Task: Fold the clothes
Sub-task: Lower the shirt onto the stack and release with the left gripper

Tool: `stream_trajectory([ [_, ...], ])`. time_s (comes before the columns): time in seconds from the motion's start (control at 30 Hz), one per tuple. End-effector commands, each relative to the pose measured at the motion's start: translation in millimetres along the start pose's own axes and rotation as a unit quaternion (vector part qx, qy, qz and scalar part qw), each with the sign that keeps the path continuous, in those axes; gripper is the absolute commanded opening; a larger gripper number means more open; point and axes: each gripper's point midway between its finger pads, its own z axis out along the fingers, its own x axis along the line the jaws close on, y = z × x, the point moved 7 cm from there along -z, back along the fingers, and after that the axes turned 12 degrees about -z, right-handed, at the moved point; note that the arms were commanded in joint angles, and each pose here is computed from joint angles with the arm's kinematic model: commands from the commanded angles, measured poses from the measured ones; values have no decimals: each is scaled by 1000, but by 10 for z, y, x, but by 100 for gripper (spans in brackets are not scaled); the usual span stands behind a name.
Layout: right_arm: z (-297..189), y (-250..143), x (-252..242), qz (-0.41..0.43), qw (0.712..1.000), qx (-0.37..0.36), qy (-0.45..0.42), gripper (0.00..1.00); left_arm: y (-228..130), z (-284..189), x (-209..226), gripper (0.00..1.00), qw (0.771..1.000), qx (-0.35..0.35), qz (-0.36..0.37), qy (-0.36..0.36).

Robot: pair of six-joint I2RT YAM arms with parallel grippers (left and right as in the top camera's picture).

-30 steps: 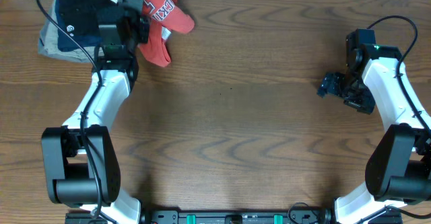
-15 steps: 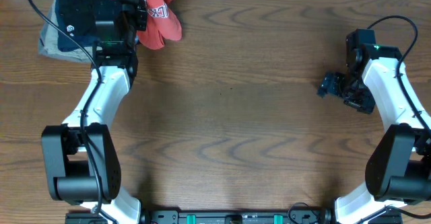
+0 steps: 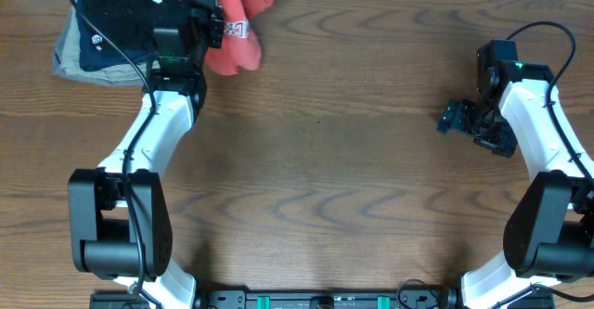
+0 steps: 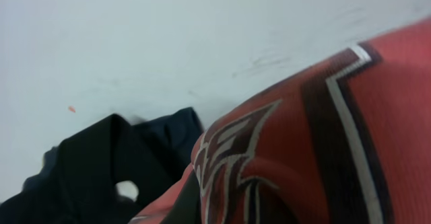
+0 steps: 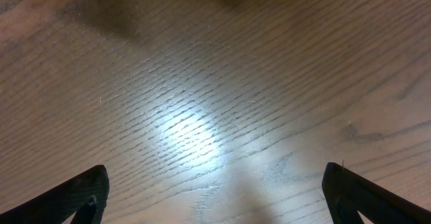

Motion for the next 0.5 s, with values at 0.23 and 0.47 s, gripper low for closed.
stream_trajectory([
  [0.23, 4, 4, -19, -4, 1000, 1, -1, 99, 278, 1, 718, 6, 985, -85, -98, 114],
  [0.47, 4, 4, -19, -4, 1000, 1, -1, 99, -239, 266, 1762, 6, 937, -123, -178, 273],
])
